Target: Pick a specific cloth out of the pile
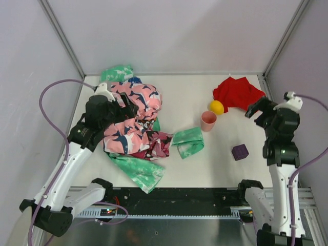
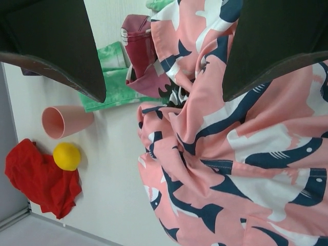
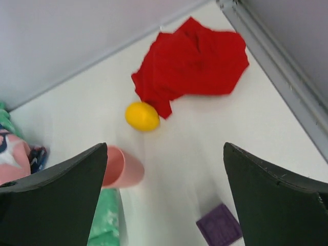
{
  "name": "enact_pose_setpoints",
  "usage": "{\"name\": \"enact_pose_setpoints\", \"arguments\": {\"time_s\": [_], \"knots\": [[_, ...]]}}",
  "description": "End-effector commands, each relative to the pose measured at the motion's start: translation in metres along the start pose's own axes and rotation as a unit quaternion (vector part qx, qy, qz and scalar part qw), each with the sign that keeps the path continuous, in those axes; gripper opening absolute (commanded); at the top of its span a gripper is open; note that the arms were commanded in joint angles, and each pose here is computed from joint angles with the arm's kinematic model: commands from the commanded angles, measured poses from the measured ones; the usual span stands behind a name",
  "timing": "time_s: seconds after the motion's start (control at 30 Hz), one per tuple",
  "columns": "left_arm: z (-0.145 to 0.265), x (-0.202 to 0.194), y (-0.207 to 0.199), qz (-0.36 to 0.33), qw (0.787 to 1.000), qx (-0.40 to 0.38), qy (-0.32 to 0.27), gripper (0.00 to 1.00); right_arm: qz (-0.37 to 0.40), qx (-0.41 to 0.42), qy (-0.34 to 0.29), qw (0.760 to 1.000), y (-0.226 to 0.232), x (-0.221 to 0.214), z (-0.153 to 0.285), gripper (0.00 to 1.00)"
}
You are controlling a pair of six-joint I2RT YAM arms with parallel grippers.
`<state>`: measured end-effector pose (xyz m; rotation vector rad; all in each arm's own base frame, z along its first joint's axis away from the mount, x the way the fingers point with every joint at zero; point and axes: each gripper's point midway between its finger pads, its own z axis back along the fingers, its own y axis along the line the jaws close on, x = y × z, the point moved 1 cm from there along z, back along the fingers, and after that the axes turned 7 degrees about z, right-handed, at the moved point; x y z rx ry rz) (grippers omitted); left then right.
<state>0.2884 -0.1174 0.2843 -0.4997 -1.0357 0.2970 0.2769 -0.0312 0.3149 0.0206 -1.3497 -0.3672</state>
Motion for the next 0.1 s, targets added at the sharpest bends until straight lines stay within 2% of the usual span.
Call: {"name": "enact_pose_setpoints", "arguments": {"time_s": [0.0,0.07], "knots": [[0.0092,0.0025,-0.0074,0.017,1.000,-0.023,-0.011,1.00,-0.010,0.028,-0.020,0.999,0.0030,-0.0111,0.0246,0.99],[0.0117,0.0005,-0.0081,0.021,0.999,-0.028,-0.009,1.00,-0.008,0.040,-0.032,0.999,0.0054,-0.0102,0.0339,0.99]]}}
